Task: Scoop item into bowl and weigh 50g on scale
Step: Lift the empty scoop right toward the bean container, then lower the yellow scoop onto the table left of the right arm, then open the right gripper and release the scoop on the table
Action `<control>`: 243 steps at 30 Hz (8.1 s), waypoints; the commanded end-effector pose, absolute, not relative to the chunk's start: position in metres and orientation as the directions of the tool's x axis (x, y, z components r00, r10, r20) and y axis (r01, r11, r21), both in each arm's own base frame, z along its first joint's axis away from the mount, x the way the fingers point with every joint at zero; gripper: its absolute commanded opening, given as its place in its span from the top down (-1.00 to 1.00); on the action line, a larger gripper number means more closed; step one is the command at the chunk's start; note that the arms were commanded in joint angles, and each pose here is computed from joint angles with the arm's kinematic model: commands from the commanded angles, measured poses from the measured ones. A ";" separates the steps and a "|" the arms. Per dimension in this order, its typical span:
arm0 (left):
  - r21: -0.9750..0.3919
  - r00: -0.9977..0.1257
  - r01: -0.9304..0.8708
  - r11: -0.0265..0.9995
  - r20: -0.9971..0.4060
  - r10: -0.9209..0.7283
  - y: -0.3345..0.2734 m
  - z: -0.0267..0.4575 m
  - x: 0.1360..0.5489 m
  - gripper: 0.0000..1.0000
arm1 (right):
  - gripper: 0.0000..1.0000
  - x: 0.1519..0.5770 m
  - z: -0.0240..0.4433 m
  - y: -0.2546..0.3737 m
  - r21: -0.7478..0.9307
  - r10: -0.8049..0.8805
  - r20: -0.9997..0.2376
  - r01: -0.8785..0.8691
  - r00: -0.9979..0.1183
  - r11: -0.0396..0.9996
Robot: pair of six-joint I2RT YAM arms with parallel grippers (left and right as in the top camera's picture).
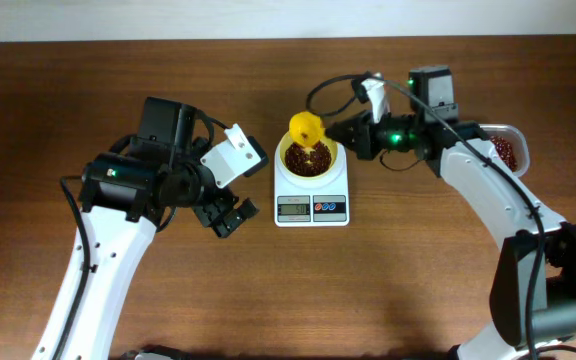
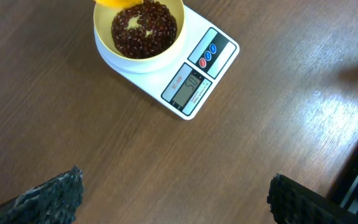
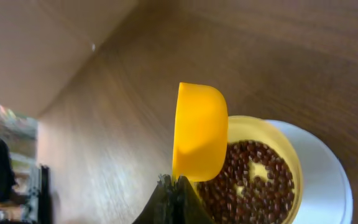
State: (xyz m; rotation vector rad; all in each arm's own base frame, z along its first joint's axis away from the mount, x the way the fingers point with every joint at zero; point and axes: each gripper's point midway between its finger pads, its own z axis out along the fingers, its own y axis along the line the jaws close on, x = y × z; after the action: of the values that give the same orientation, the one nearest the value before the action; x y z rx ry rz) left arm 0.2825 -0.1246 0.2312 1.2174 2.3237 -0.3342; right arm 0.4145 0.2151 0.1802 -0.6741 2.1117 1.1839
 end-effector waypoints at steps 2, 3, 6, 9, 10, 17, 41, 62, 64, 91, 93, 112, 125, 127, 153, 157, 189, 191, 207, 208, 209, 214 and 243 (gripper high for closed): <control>0.017 -0.471 0.825 0.565 -0.530 0.705 -0.125 0.232 0.282 -0.98 | 0.92 0.426 0.202 0.186 0.696 0.013 -0.651 -0.590 -0.759 0.409; 0.017 -0.472 0.825 0.565 -0.530 0.705 -0.125 0.232 0.282 -0.98 | 0.92 0.429 0.205 0.175 0.711 0.040 -0.641 -0.573 -0.766 0.408; 0.017 -0.472 0.825 0.565 -0.530 0.705 -0.125 0.232 0.282 -0.98 | 0.92 0.434 0.214 0.143 0.752 0.107 -0.614 -0.539 -0.782 0.379; 0.017 -0.472 0.825 0.565 -0.530 0.705 -0.125 0.232 0.282 -0.98 | 0.92 0.438 0.220 0.102 0.792 0.189 -0.577 -0.488 -0.794 0.366; 0.017 -0.472 0.825 0.565 -0.530 0.705 -0.125 0.232 0.282 -0.98 | 0.92 0.439 0.220 0.087 0.800 0.217 -0.566 -0.468 -0.795 0.375; 0.017 -0.472 0.825 0.565 -0.530 0.705 -0.125 0.232 0.282 -0.98 | 0.92 0.427 0.169 -0.016 0.698 0.255 -0.589 -0.324 -0.767 0.638; 0.017 -0.472 0.825 0.565 -0.530 0.705 -0.125 0.232 0.282 -0.98 | 0.92 0.386 0.199 -0.126 -0.111 -0.086 -0.637 -0.019 -0.766 0.994; 0.017 -0.472 0.825 0.565 -0.530 0.705 -0.125 0.232 0.282 -0.98 | 0.92 0.263 0.371 0.023 0.155 0.002 -0.916 -0.347 -0.402 0.925; 0.017 -0.472 0.825 0.565 -0.530 0.705 -0.125 0.232 0.282 -0.98 | 0.92 0.236 0.341 0.033 0.267 0.057 -0.834 -0.311 -0.549 0.912; 0.057 -0.484 0.810 0.584 -0.497 0.720 -0.115 0.229 0.285 -0.98 | 0.73 0.235 0.073 0.019 0.570 0.354 -0.093 0.242 -0.930 0.785; 0.057 -0.484 0.810 0.584 -0.497 0.720 -0.115 0.229 0.285 -0.98 | 0.56 0.233 0.072 0.018 0.562 0.354 -0.085 0.249 -0.931 0.789; 0.057 -0.484 0.810 0.584 -0.497 0.720 -0.115 0.229 0.285 -0.98 | -0.97 0.229 0.062 0.002 0.465 0.353 -0.089 0.274 -0.931 0.842; 0.057 -0.484 0.810 0.584 -0.497 0.720 -0.115 0.229 0.285 -0.98 | -0.97 0.228 0.062 0.003 0.466 0.352 -0.089 0.274 -0.932 0.842; 0.057 -0.484 0.810 0.584 -0.497 0.720 -0.115 0.229 0.285 -0.98 | -0.97 0.219 0.061 0.006 0.466 0.353 -0.044 0.293 -0.935 0.835; 0.057 -0.484 0.810 0.584 -0.497 0.720 -0.116 0.229 0.285 -0.98 | -0.97 0.257 0.068 -0.006 0.463 0.330 -0.232 0.194 -0.915 0.865; 0.057 -0.484 0.810 0.584 -0.497 0.720 -0.116 0.229 0.285 -0.98 | -0.97 0.268 0.087 -0.002 0.397 0.098 -0.434 -0.092 -0.896 0.913; 0.057 -0.484 0.810 0.584 -0.497 0.720 -0.115 0.229 0.285 -0.98 | -0.97 0.249 0.211 0.066 -0.046 -0.260 -0.916 -0.565 -0.305 0.824; 0.057 -0.484 0.810 0.583 -0.497 0.720 -0.116 0.229 0.285 -0.98 | -0.97 0.247 0.213 0.072 -0.032 -0.251 -0.922 -0.589 -0.295 0.808; 0.057 -0.484 0.810 0.584 -0.497 0.720 -0.115 0.229 0.285 -0.98 | -0.97 0.220 0.205 0.088 0.029 -0.175 -0.943 -0.592 -0.285 0.806; 0.057 -0.484 0.810 0.584 -0.497 0.720 -0.115 0.229 0.285 -0.98 | -0.97 0.218 0.203 0.090 0.021 -0.178 -0.946 -0.598 -0.272 0.801; 0.057 -0.484 0.810 0.584 -0.497 0.720 -0.115 0.229 0.285 -0.98 | -0.97 0.218 0.202 0.089 0.009 -0.182 -0.948 -0.593 -0.261 0.805; 0.057 -0.484 0.810 0.584 -0.497 0.720 -0.115 0.229 0.285 -0.98 | -0.97 0.222 0.212 0.086 -0.050 -0.195 -0.962 -0.573 -0.193 0.818; 0.057 -0.484 0.810 0.584 -0.497 0.720 -0.116 0.229 0.285 -0.98 | -0.97 0.233 0.213 0.061 -0.117 -0.056 -0.981 -0.337 0.184 0.934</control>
State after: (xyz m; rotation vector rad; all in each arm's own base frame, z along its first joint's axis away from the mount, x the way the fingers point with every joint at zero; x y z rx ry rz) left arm 0.2859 -0.1154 0.2281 1.2107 2.3499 -0.2577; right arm 0.2307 0.0637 0.2123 -0.3866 1.3813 0.2166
